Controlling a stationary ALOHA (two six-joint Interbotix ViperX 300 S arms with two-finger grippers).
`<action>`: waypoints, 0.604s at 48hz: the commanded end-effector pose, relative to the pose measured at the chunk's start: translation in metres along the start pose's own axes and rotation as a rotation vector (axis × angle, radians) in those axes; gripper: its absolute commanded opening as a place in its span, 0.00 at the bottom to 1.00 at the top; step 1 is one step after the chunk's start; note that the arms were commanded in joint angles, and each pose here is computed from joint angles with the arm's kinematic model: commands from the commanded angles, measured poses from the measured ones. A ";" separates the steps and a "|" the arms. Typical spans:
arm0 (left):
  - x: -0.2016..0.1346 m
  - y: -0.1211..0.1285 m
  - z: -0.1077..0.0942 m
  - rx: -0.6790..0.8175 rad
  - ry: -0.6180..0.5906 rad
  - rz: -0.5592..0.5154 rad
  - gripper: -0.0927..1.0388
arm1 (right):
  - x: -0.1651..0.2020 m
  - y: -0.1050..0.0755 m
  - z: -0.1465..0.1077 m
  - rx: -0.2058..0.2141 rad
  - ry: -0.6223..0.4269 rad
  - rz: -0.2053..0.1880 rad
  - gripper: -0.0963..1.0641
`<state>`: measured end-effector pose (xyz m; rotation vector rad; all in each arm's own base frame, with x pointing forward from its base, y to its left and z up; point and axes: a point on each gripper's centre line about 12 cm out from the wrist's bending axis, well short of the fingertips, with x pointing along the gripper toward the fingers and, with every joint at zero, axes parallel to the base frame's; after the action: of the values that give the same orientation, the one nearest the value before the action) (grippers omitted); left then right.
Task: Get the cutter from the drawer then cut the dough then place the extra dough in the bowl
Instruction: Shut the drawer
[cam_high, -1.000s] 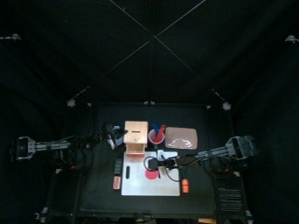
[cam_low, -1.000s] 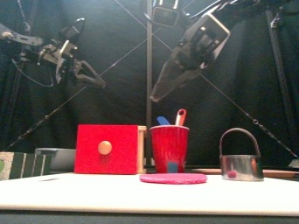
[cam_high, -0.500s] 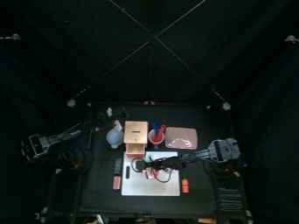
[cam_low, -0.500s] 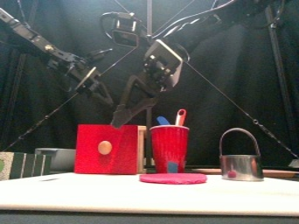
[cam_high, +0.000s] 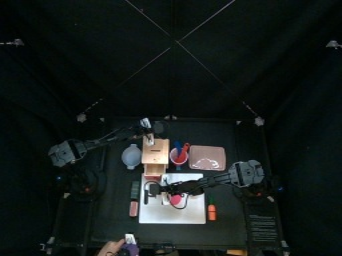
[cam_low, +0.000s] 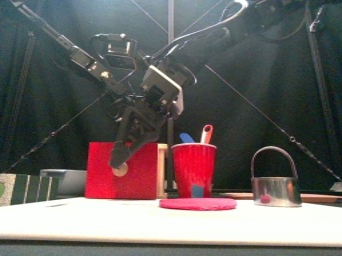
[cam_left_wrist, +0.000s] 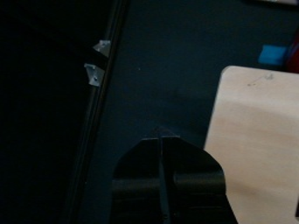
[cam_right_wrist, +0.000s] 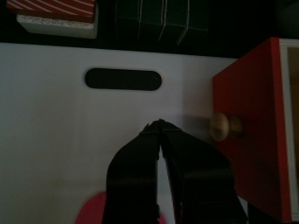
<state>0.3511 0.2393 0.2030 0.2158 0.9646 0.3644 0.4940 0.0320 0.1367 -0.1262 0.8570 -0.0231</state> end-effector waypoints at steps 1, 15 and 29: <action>-0.007 0.013 0.018 0.026 -0.017 0.021 0.33 | -0.007 -0.006 0.020 0.004 -0.031 -0.020 0.23; 0.002 0.008 0.010 0.065 0.075 -0.059 0.33 | 0.004 -0.015 0.022 -0.037 0.007 -0.068 0.23; 0.019 0.003 0.005 0.071 0.122 -0.146 0.33 | 0.004 -0.021 0.027 -0.033 -0.002 -0.078 0.23</action>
<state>0.3572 0.2433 0.1785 0.1803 1.1409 0.2009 0.5125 0.0179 0.1345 -0.1956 0.8961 -0.0734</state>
